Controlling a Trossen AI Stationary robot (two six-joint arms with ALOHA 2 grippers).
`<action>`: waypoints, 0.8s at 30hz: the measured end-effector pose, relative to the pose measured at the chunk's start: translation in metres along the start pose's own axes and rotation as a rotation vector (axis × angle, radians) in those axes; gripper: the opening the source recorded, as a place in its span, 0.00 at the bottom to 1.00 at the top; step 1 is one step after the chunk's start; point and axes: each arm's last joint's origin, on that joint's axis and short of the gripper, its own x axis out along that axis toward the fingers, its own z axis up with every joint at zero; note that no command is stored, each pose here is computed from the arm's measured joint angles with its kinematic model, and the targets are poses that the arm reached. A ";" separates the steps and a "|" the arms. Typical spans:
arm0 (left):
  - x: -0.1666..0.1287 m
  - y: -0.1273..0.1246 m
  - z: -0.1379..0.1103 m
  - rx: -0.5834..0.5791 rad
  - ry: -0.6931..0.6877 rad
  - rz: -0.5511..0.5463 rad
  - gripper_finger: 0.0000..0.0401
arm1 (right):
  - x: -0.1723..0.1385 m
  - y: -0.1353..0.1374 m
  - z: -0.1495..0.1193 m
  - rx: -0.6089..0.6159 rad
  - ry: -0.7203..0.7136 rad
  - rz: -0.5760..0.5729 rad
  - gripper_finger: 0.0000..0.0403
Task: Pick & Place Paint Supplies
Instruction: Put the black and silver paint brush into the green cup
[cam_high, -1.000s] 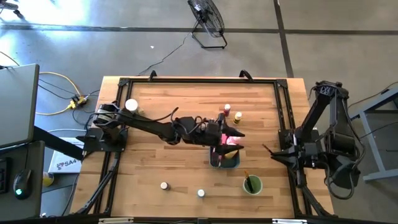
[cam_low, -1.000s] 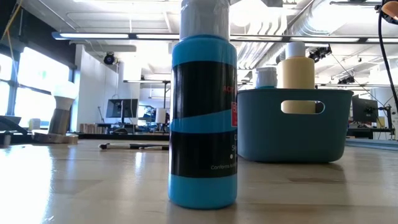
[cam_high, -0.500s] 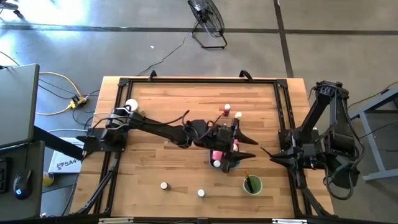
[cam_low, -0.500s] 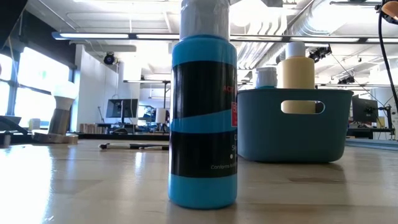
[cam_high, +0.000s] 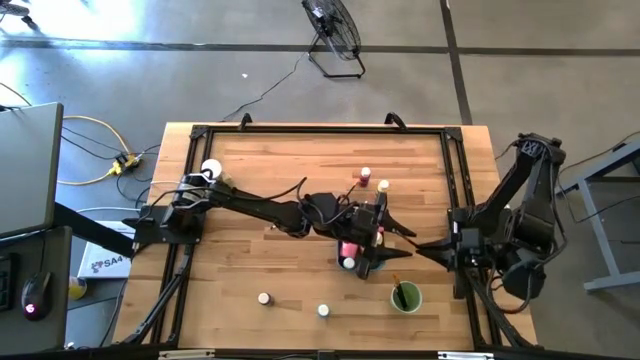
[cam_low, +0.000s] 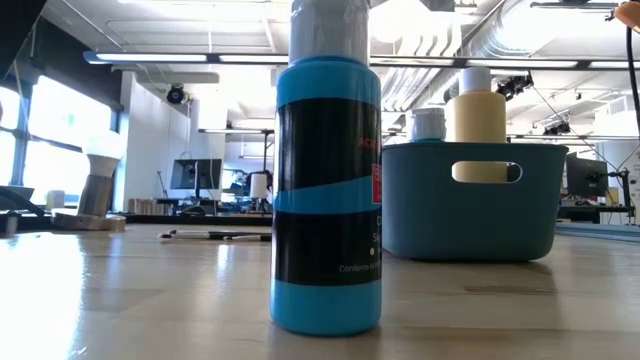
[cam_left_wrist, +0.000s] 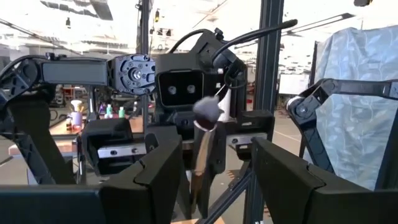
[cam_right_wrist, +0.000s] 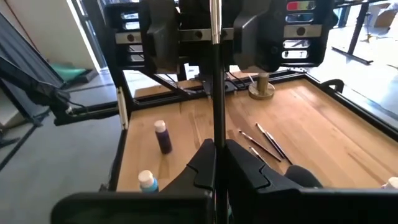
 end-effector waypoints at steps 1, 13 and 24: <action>0.000 0.000 0.000 0.000 -0.004 0.000 0.47 | 0.000 0.000 0.000 0.005 -0.001 0.003 0.02; 0.000 0.000 0.001 0.001 -0.012 -0.001 0.29 | 0.000 0.001 0.000 0.008 0.010 0.018 0.02; 0.000 0.001 0.001 0.001 -0.009 0.003 0.03 | 0.000 0.001 0.000 -0.012 0.011 0.021 0.06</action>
